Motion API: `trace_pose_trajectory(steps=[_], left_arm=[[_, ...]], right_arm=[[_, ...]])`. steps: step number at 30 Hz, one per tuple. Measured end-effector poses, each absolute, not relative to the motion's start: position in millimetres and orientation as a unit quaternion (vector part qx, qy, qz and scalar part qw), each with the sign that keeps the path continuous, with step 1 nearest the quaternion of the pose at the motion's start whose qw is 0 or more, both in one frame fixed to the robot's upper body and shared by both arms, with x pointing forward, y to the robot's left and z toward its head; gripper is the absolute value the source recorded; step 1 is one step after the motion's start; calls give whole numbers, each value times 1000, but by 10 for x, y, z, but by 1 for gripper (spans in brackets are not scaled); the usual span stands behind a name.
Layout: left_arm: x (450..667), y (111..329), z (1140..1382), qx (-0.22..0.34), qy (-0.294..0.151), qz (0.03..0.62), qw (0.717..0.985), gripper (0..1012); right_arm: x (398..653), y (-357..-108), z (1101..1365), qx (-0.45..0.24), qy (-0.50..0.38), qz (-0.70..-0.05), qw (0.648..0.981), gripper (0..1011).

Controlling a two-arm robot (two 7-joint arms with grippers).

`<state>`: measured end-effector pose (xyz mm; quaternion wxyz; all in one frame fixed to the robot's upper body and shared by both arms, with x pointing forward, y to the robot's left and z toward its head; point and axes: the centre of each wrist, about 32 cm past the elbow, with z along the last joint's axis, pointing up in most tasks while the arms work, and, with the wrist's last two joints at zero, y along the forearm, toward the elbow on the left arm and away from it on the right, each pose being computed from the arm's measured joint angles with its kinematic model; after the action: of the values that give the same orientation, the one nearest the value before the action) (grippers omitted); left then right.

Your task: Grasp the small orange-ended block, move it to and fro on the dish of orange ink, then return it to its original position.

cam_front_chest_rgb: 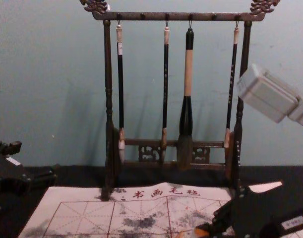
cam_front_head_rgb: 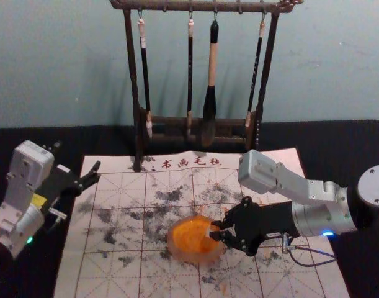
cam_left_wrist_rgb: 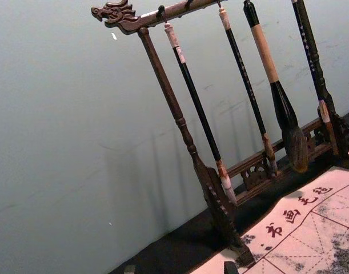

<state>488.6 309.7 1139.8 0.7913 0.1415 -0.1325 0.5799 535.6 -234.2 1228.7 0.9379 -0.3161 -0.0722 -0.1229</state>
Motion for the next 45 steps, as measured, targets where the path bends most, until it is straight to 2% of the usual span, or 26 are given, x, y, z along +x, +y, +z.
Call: trace_pose_trajectory(steps=[25,45], left_arm=[[4886,3097,11398,141,-132,580,791,1001],[4886,3097,11398,141,-132,580,791,1001]], right_arm=[[5445,-2229,12274,-332,-69,-126,932,104],[5474,-2303,12286,-336,-65,-146,928,104]])
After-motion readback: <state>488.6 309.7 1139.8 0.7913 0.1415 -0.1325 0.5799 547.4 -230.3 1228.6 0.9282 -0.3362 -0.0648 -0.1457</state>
